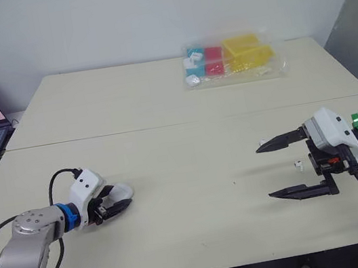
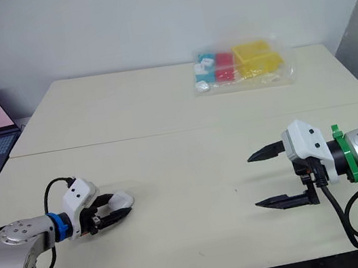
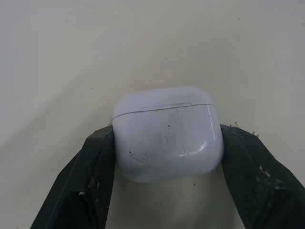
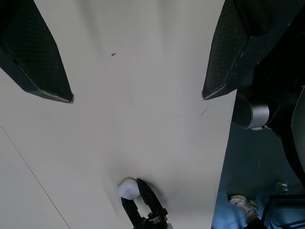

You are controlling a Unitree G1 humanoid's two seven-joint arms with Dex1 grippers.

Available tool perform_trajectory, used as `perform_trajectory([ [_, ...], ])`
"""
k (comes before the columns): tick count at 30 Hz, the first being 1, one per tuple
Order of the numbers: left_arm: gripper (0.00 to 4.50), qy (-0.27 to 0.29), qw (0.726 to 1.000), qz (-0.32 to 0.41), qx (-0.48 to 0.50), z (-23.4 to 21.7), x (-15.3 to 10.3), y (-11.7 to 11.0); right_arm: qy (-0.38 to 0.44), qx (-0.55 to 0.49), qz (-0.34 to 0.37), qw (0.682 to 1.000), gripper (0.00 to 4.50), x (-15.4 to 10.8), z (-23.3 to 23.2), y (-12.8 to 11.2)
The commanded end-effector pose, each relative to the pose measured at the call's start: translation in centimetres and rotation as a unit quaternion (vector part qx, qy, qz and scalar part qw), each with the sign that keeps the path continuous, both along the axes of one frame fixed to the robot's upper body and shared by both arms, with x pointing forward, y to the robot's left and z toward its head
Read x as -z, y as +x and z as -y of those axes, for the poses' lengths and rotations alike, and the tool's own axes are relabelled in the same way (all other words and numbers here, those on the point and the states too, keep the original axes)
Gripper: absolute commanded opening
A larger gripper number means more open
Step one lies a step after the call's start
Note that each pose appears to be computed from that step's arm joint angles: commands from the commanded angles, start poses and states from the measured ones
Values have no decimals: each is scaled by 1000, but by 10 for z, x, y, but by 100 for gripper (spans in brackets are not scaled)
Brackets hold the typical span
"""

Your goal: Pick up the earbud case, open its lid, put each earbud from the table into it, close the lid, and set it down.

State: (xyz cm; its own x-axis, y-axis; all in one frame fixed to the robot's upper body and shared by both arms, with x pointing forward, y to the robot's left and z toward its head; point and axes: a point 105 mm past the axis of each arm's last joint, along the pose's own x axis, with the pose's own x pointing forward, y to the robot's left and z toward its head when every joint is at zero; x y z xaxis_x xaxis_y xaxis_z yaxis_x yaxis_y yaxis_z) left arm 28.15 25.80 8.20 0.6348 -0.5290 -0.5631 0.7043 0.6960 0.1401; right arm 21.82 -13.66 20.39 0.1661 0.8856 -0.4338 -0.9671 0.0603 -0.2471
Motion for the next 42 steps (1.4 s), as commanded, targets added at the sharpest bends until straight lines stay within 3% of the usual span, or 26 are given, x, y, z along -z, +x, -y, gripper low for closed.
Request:
perform_trajectory([
  [1,283,-2,999,-16,50,12,8,-11,-3,-13,26,1000,450,-8,-3,-4],
  [8,283,-49,977,36,205,73,-18,-17,7,11,31,999,450,-13,-1,0],
  [18,283,-133,927,127,328,156,-57,-7,65,83,-16,994,450,-18,-2,-2],
  [23,283,-128,880,227,396,194,-72,-4,114,191,-94,970,450,-6,-4,1],
  [33,283,-113,820,331,453,215,-78,-11,149,284,-249,914,450,21,-19,8],
  [38,283,-92,818,336,457,218,-73,-6,153,288,-289,900,450,31,-30,9],
  [42,283,-83,801,353,476,221,-74,-10,163,288,-310,891,450,36,-37,14],
])
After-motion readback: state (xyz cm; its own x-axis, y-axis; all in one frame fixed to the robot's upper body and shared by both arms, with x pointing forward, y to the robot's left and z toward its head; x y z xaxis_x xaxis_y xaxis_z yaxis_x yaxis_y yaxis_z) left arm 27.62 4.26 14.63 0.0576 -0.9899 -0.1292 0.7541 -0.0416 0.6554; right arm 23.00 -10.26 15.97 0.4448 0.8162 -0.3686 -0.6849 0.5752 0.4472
